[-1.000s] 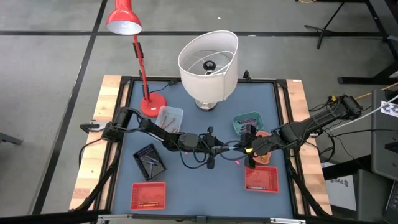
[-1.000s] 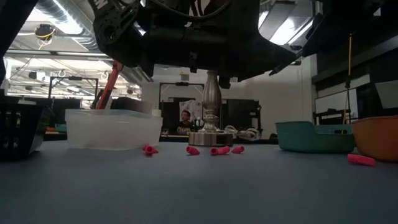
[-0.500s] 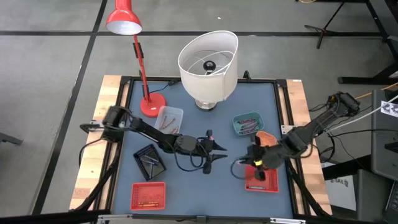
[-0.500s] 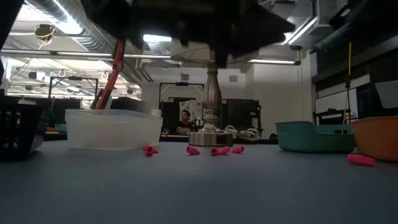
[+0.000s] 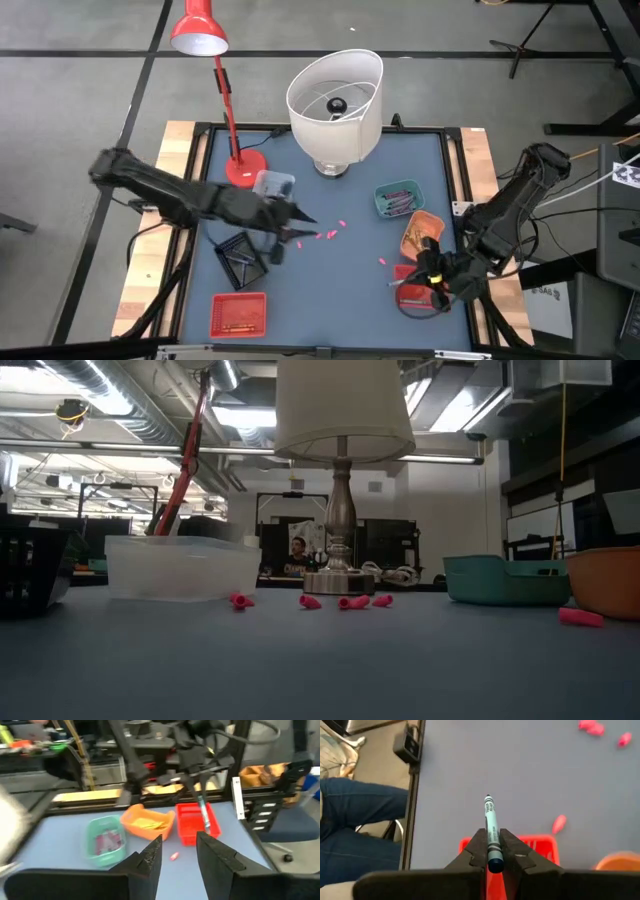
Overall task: Sort crayons
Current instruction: Put the blue crayon into the right red bin
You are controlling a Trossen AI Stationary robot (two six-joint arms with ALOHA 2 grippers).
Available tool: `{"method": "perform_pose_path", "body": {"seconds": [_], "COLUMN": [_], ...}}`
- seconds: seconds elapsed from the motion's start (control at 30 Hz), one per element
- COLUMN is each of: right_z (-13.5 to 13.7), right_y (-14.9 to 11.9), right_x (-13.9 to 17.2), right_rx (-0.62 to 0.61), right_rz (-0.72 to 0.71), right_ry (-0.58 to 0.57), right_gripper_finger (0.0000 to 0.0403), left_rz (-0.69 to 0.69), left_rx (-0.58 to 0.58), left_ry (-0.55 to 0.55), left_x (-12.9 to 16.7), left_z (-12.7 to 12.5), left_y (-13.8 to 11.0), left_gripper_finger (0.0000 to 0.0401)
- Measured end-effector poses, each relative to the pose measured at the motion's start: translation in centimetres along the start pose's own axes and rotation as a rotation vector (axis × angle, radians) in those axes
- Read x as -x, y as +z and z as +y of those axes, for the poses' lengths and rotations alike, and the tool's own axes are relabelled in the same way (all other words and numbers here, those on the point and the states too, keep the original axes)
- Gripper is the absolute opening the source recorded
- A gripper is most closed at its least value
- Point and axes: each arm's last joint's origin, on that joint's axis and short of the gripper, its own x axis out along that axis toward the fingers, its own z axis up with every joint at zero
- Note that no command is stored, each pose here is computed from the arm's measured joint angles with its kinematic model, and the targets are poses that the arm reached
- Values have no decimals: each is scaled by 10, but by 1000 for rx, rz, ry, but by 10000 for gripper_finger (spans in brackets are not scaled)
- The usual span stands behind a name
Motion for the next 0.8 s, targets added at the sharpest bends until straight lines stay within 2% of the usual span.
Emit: {"method": "perform_pose_path", "body": {"seconds": [0.17,0.3,0.43,0.57,0.67,0.8], "right_z": [2,3,3,3,3,3], "right_y": [-15,-24,-27,-27,-27,-27], "right_x": [5,9,10,10,10,10], "right_rx": [-92,-137,-151,-153,-153,-153], "right_rz": [102,157,202,229,220,214], "right_ry": [-4,-14,-7,3,-2,-6], "right_gripper_finger": [19,19,30,35,35,37], "left_rz": [37,39,-5,-53,-92,-148], "left_rx": [-29,-33,4,88,142,166], "left_ry": [76,74,47,98,138,140], "left_x": [66,104,127,143,149,154], "left_z": [11,14,16,24,29,33], "left_y": [14,5,-28,-70,-98,-124], "left_gripper_finger": [104,104,104,104,104,104]}}
